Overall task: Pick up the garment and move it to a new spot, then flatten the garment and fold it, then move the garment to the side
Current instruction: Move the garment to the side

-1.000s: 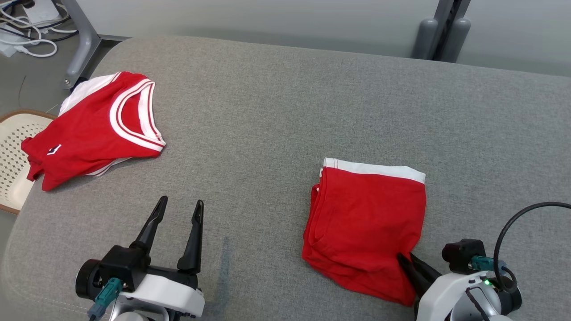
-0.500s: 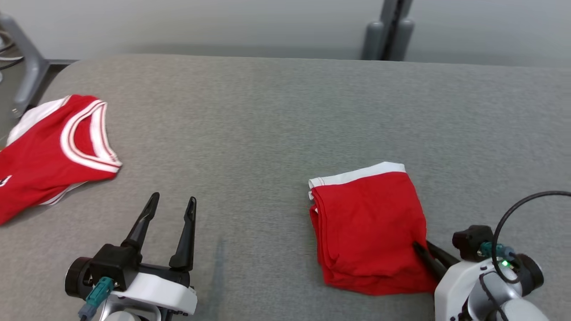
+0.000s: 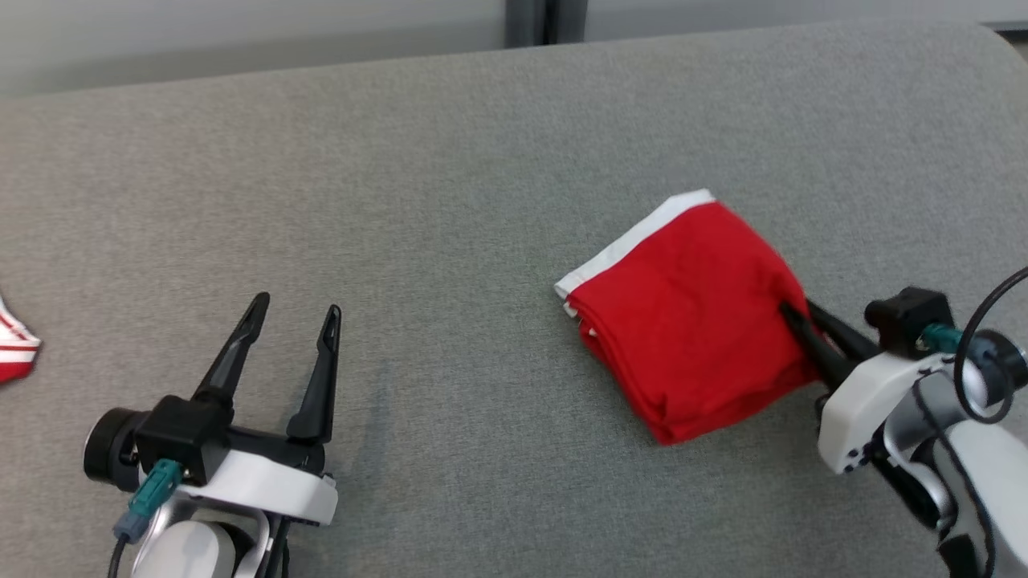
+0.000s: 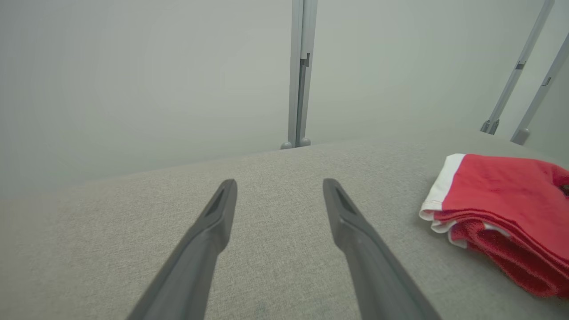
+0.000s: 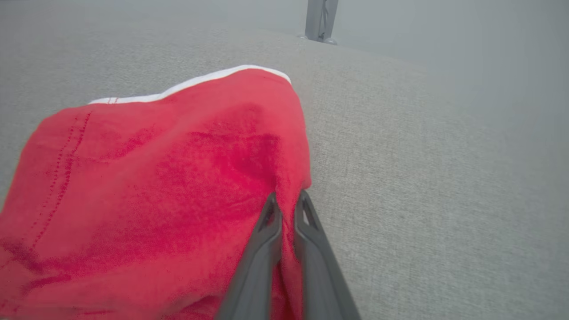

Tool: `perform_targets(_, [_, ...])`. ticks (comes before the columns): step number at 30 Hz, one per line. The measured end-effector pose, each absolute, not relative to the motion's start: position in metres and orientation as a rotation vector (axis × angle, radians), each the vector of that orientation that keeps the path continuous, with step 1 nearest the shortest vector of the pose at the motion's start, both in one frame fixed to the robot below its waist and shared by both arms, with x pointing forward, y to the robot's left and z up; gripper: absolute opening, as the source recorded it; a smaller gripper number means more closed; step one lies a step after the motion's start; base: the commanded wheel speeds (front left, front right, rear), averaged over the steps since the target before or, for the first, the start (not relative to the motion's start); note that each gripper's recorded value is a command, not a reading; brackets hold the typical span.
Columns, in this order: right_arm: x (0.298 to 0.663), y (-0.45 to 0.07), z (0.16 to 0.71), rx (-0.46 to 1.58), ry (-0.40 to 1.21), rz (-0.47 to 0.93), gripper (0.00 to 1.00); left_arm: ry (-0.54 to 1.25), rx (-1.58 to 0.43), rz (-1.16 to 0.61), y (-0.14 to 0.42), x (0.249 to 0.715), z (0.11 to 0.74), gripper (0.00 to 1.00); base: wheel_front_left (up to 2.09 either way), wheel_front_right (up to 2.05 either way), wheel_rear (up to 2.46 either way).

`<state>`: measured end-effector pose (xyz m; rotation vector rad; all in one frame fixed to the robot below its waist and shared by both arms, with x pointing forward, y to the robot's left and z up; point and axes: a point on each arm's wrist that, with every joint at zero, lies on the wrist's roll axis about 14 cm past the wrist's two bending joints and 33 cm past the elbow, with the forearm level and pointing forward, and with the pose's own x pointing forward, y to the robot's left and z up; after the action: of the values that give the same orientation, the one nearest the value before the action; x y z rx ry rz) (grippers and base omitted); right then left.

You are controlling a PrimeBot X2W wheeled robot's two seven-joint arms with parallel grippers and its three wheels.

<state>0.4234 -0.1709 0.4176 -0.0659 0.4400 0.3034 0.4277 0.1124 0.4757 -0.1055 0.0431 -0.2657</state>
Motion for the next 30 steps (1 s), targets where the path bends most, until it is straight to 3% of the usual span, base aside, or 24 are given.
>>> perform_targets(8, [0.458, -0.269, 0.411, -0.147, 0.425, 0.105, 0.00, 0.088, -0.098, -0.405, 0.073, 0.469, 0.448, 1.00, 0.00, 0.00, 0.00])
perform_targets(16, [0.463, -0.372, 0.408, -0.231, 0.447, -0.122, 0.00, 0.115, -0.118, -0.520, 0.037, 0.491, 0.421, 1.00, 0.00, 0.00, 0.00])
perform_targets(28, [0.479, -0.433, 0.403, -0.308, 0.461, -0.263, 0.00, 0.139, -0.124, -0.552, 0.031, 0.500, 0.397, 1.00, 0.00, 0.00, 0.00])
perform_targets(29, [0.479, -0.437, 0.404, -0.302, 0.453, -0.280, 0.10, 0.140, -0.123, -0.549, 0.032, 0.501, 0.396, 1.00, 0.00, 0.00, 0.00])
perform_targets(30, [0.479, -0.442, 0.406, -0.295, 0.443, -0.303, 0.44, 0.138, -0.123, -0.547, 0.033, 0.501, 0.396, 1.00, 0.00, 0.00, 0.00])
